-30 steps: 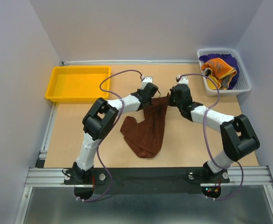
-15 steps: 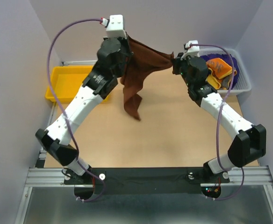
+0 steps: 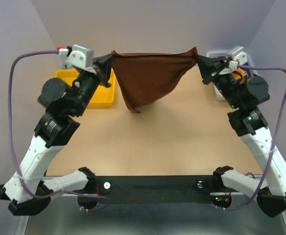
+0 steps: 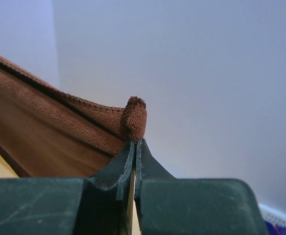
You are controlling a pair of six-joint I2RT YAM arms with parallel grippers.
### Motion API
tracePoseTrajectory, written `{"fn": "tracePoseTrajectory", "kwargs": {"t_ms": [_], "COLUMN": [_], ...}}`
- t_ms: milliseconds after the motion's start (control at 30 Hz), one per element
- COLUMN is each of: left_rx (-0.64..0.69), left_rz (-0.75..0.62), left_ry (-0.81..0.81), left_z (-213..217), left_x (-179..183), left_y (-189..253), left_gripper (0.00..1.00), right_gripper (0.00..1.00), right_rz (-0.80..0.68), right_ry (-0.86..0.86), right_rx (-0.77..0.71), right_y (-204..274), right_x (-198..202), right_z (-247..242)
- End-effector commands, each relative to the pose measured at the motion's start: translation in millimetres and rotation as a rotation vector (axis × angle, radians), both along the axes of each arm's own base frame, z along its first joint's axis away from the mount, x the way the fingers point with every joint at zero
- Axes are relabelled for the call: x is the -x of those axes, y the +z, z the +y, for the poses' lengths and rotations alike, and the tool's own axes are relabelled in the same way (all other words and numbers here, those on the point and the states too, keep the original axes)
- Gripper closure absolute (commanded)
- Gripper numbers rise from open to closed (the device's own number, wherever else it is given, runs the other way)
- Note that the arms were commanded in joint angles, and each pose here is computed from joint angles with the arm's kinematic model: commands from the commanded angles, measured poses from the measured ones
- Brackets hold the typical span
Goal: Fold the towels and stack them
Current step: Flatten out the crumpled towel
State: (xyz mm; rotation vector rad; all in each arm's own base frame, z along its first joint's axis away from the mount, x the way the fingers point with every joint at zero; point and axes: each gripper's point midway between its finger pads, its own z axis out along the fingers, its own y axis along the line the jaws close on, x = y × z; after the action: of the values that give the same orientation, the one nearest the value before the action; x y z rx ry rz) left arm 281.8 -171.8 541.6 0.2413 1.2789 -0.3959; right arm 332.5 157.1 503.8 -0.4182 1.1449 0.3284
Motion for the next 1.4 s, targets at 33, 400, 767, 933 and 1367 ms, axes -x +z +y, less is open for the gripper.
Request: {"fn": "tracePoseTrajectory", "kwargs": {"t_ms": [33, 400, 767, 933, 1367], "left_rx": [0.069, 0.077, -0.003, -0.052, -0.088], "left_rz": [-0.194, 0.028, 0.462, 0.471, 0.462], "left_ry": [-0.17, 0.059, 0.428, 0.441, 0.406], "left_z": [19.9, 22.2, 35.4, 26.4, 21.5], "left_x": [73.9, 9.5, -208.3, -273.8, -329.1], "left_y": [57.1, 17.6, -221.4, -251.4, -278.6], "left_gripper": [1.0, 1.0, 1.0, 1.0, 1.0], "right_gripper": [0.99, 1.0, 1.0, 0.99, 1.0], "right_rz": [-0.067, 0.04, 0.423, 0.445, 0.449], "right_ry": [0.097, -0.042, -0.294, -0.304, -0.308], "right_rx": [0.051, -0.027, 0.147, 0.164, 0.182], "right_y": [24.3, 16.8, -191.9, -248.6, -322.5], "right_x": [52.2, 8.1, -159.4, -214.8, -265.9], "right_z": [-2.6, -14.7, -8.9, -4.4, -15.1]}}
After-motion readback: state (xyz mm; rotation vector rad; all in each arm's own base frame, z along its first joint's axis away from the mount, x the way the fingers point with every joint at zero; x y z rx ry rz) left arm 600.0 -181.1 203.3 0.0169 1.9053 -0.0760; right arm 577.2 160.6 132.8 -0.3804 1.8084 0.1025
